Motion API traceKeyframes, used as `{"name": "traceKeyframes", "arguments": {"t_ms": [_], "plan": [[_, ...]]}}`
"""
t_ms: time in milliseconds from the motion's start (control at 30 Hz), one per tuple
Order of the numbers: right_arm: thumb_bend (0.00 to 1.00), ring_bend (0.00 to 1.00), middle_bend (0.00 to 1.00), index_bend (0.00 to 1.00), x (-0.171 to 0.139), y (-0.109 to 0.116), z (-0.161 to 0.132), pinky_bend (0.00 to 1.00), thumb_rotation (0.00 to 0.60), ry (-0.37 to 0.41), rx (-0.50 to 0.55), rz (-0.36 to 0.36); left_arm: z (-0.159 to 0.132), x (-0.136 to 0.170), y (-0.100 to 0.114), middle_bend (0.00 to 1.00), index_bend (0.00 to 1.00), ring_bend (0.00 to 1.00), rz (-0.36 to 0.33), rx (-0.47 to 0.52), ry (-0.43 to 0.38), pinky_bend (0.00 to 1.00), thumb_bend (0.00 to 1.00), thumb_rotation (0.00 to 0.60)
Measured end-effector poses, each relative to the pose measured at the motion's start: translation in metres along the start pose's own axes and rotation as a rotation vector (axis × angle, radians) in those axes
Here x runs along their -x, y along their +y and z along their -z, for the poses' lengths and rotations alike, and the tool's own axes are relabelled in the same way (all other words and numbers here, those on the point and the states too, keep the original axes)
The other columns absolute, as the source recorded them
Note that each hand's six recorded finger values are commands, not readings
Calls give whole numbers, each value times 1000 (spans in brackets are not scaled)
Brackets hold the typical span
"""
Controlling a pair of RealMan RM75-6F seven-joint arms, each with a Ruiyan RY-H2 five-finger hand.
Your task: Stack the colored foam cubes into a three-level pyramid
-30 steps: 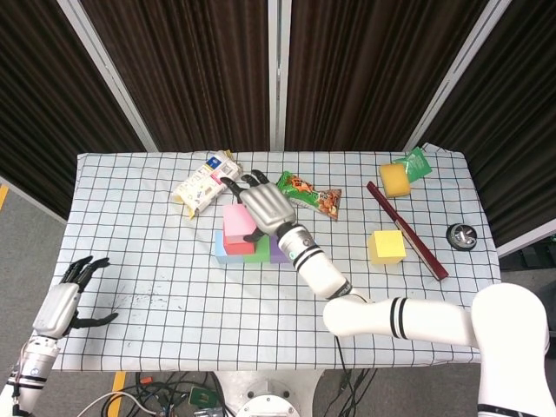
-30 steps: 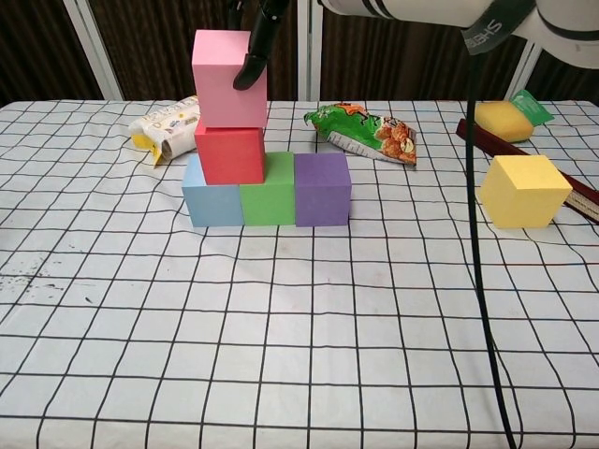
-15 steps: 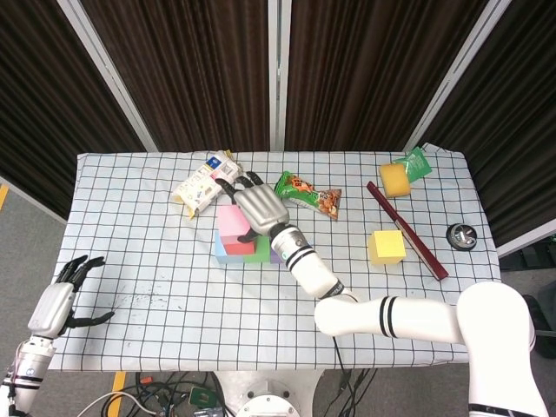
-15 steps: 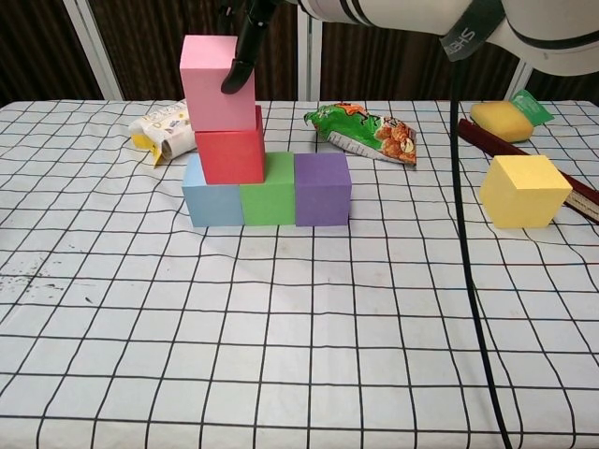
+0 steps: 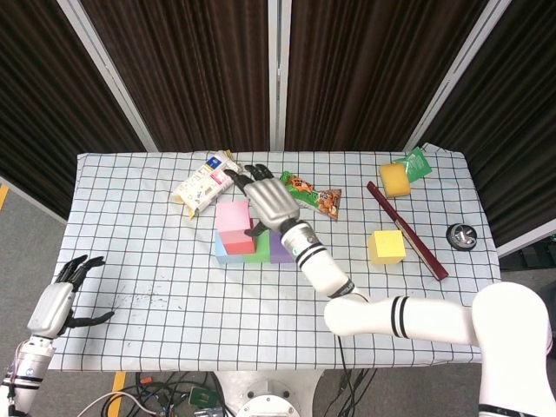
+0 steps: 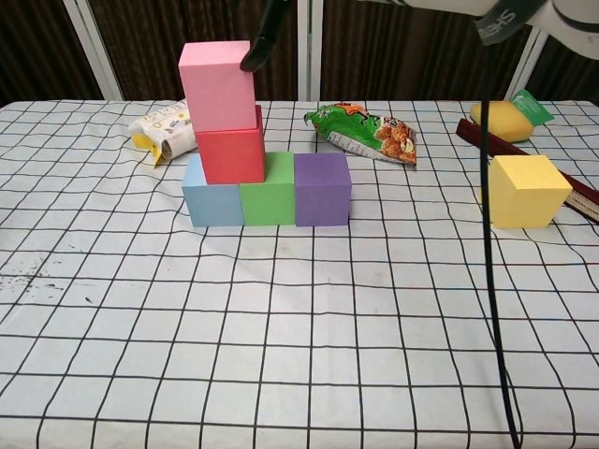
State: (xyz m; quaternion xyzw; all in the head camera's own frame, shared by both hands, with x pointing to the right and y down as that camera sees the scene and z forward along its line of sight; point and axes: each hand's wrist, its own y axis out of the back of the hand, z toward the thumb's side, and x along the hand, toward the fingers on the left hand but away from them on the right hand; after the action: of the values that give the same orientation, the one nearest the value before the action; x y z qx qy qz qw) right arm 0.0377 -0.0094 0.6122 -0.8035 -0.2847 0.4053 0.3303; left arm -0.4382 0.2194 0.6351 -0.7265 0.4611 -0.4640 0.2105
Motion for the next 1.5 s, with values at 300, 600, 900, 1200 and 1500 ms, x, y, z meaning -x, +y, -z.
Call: {"name": "traceKeyframes", "arguments": {"t_ms": [300, 600, 900, 1200, 1500], "plan": [[0, 0, 180, 0, -32, -8, 67, 0, 600, -79, 31, -12, 0, -1, -3, 159, 112, 27, 5, 6, -3, 11, 0, 600], [0, 0, 194, 0, -60, -55, 117, 0, 600, -114, 45, -147, -1, -2, -5, 159, 112, 27, 12, -2, -5, 11, 0, 600], [0, 0, 210, 0, -58, -85, 123, 0, 600, -97, 16, -179, 0, -3, -6, 159, 112, 27, 13, -5, -3, 11, 0, 600], [0, 0, 196, 0, -47, -107, 115, 0, 600, -48, -33, -161, 3, -2, -5, 159, 112, 27, 2, -17, 0, 11, 0, 600], [0, 0, 277, 0, -34, -115, 107, 0, 600, -44, -33, -148, 9, -1, -5, 159, 112, 27, 3, -8, 15, 11, 0, 600]]}}
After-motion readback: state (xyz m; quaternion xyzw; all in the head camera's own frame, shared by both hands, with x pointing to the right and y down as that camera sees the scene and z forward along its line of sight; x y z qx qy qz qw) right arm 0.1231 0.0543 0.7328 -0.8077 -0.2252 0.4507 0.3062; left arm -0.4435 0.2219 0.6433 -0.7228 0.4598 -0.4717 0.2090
